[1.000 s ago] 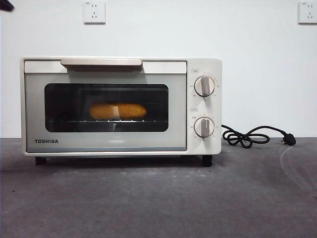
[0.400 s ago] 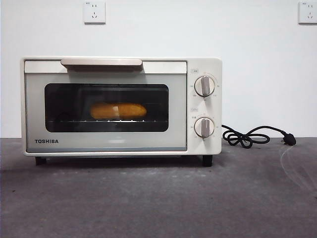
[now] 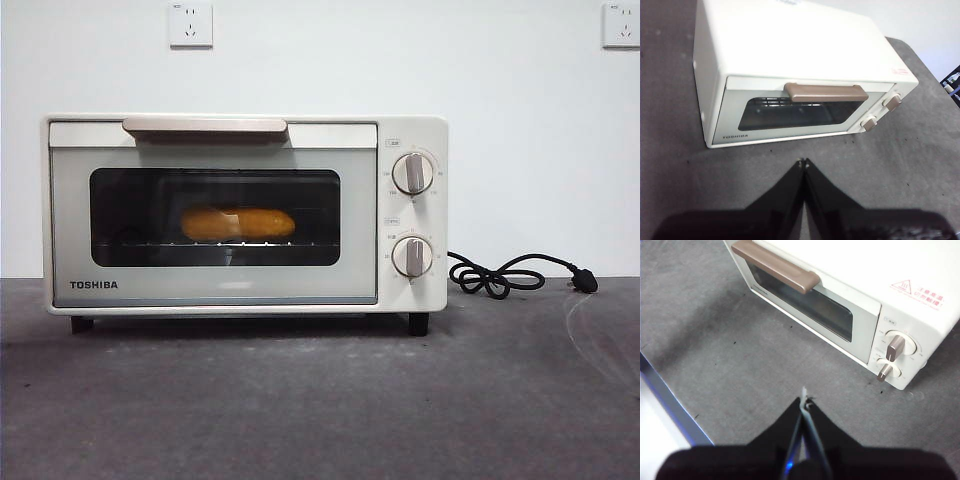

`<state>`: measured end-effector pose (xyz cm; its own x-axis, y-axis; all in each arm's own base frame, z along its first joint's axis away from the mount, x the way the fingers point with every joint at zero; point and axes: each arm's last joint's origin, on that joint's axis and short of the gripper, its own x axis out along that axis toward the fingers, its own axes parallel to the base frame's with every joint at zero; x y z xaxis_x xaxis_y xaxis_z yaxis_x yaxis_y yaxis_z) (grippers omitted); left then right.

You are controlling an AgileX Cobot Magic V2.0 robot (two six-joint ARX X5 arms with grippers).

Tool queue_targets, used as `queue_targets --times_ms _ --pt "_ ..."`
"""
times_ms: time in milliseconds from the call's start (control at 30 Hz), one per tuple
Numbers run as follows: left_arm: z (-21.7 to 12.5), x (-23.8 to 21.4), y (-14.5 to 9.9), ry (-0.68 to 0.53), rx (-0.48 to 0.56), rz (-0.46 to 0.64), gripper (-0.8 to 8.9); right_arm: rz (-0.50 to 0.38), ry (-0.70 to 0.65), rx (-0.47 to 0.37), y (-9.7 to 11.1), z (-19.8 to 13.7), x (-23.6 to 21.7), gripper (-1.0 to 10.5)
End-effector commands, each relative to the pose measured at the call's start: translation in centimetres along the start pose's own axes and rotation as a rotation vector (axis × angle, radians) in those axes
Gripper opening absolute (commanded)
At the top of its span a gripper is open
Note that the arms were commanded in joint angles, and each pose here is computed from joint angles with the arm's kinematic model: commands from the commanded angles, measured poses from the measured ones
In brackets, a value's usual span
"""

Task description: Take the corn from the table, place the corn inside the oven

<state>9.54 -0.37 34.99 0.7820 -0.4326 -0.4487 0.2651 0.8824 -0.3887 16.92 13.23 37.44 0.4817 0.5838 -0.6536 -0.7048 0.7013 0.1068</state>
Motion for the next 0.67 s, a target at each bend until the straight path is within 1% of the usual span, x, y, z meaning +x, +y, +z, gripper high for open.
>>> queue_targets --times_ms 33,200,267,333,467,567,667 --pt "0.3 0.6 0.3 0.014 -0.018 0.002 -0.04 -0.018 -0.007 0.010 -0.1 0.1 0.1 0.0" --pt "0.8 2.2 1.2 0.076 -0.056 0.011 -0.04 -0.054 -0.006 0.010 -0.2 0.1 0.1 0.0" --pt "0.8 2.7 1.2 0.101 -0.052 0.003 -0.04 -0.062 -0.006 0.010 -0.2 0.1 0.1 0.0" --pt "0.8 2.8 1.1 0.100 -0.042 0.027 -0.04 -0.071 -0.006 0.010 -0.2 0.1 0.1 0.0" --pt "0.5 2.1 0.4 0.071 0.003 0.049 -0.04 -0.080 -0.006 0.010 -0.2 0.1 0.1 0.0" --pt "0.0 1.0 -0.7 0.043 0.051 -0.001 -0.04 -0.086 -0.006 0.010 -0.3 0.1 0.1 0.0" --pt "-0.7 -0.7 -1.8 -0.011 0.130 -0.049 -0.04 -0.086 -0.006 0.010 -0.3 0.1 0.1 0.0"
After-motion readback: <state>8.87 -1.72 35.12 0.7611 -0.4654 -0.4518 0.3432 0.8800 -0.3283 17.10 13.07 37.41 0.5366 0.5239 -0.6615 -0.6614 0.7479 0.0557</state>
